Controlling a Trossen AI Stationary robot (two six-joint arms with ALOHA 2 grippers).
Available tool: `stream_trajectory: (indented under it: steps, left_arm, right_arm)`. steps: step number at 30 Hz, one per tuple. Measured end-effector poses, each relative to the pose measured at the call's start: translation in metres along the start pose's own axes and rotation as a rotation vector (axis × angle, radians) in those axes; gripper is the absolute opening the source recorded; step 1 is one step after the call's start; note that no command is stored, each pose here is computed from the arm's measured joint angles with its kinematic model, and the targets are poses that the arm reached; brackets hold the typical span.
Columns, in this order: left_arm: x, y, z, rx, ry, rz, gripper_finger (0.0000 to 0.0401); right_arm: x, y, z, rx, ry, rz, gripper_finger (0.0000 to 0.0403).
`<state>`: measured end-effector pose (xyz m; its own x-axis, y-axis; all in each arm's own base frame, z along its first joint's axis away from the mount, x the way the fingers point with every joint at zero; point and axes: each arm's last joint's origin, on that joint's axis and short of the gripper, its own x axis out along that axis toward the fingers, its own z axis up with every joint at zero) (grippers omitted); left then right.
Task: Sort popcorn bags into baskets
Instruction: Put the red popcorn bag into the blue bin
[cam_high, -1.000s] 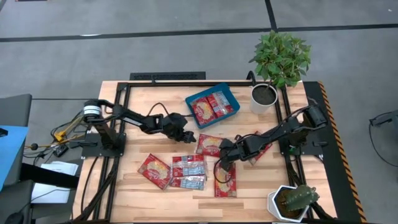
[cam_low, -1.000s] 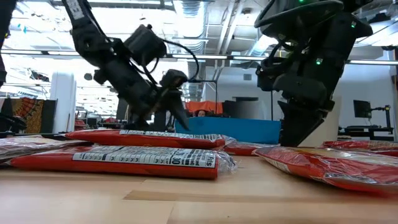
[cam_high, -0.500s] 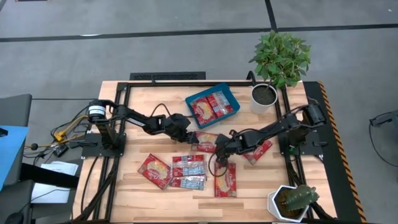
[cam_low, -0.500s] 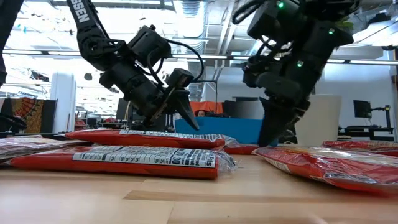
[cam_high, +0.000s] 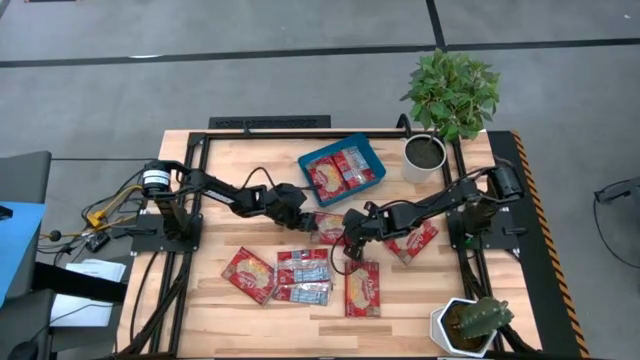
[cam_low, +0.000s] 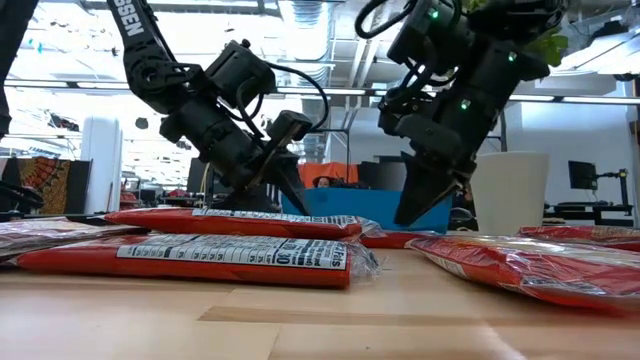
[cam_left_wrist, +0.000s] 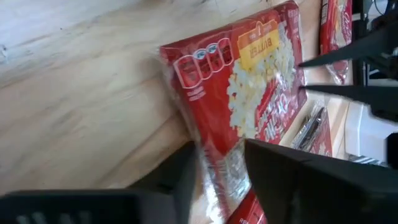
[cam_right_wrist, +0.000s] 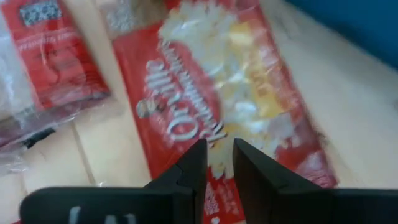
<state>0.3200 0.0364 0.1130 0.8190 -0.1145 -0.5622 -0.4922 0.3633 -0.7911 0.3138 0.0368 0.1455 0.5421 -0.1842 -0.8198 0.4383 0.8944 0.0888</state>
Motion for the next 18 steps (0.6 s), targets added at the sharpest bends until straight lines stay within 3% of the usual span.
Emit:
stream_trajectory:
  steps: [5, 12, 18]
  left_arm:
    - [0.0, 0.0, 0.0, 0.033, -0.01, 0.01, 0.0011]
    - [0.0, 0.0, 0.0, 0.034, -0.007, 0.008, 0.0002]
    - [0.0, 0.001, -0.001, 0.05, 0.005, 0.006, 0.0031]
  right_arm:
    - [-0.016, -0.002, 0.004, 0.029, -0.014, 0.011, 0.0102]
    - [-0.036, -0.013, -0.005, 0.119, 0.101, -0.073, 0.0102]
    - [-0.019, -0.007, -0.02, 0.078, 0.18, -0.114, 0.0102]
